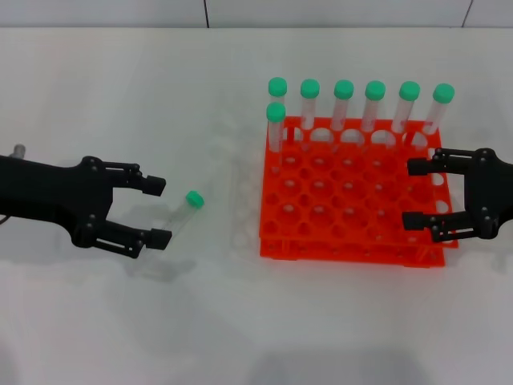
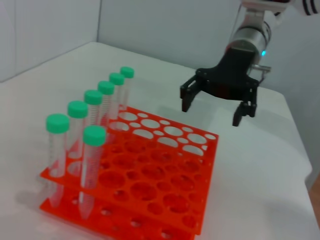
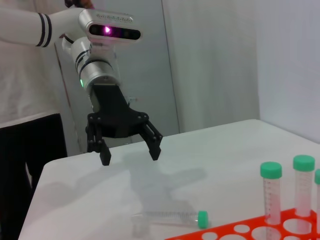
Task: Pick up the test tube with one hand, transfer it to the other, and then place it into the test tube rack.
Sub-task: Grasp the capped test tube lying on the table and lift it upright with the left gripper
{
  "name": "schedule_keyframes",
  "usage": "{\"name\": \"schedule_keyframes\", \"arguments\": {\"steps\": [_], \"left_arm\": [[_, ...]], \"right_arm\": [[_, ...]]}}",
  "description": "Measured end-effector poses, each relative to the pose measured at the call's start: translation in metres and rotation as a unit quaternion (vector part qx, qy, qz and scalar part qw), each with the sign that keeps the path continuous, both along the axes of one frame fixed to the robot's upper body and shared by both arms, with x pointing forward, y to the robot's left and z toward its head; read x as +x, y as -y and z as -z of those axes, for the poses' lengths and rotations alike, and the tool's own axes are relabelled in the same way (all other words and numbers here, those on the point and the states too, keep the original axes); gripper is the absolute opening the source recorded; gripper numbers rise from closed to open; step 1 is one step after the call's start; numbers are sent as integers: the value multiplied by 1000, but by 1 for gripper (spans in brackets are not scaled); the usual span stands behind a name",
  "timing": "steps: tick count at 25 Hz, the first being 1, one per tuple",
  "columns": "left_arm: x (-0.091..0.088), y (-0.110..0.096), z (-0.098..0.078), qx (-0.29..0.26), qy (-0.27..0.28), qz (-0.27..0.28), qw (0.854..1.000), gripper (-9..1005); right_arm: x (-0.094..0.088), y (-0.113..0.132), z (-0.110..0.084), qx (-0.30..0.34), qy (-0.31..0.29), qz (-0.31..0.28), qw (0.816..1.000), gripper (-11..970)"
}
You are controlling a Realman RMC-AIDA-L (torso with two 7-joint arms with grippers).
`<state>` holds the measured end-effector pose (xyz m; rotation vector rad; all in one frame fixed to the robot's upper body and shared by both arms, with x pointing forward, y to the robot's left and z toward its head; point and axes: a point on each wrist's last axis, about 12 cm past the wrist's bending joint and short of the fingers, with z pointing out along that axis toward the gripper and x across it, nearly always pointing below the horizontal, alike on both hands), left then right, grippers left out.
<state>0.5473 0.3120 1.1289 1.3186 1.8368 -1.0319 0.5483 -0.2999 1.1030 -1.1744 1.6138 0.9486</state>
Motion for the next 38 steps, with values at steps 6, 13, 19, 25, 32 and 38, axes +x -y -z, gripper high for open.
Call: {"name": "schedule_keyframes", "arguments": {"steps": [6,13,19,25,32,38], "left_arm": [[3,8,-11,18,-54,-30,998,877],[4,20,-27,63,-164,-85,981,876],[17,26,-40,147,-257,-163,941,875],[28,36,-37,253,-289,-215,898,875],[36,59,-25,339,-272,-244,867,874],[40,79,-22,356,-260,-246,863,874]], "right_arm": [[-2,3,1,8,4,14,1000,857],[-3,7,-1,7,15,24,1000,857],[1,8,-2,-4,26,35,999,857],[4,7,-4,-9,41,34,999,858],[6,3,-6,-12,54,32,998,858],[6,3,-6,-12,56,33,998,858]]}}
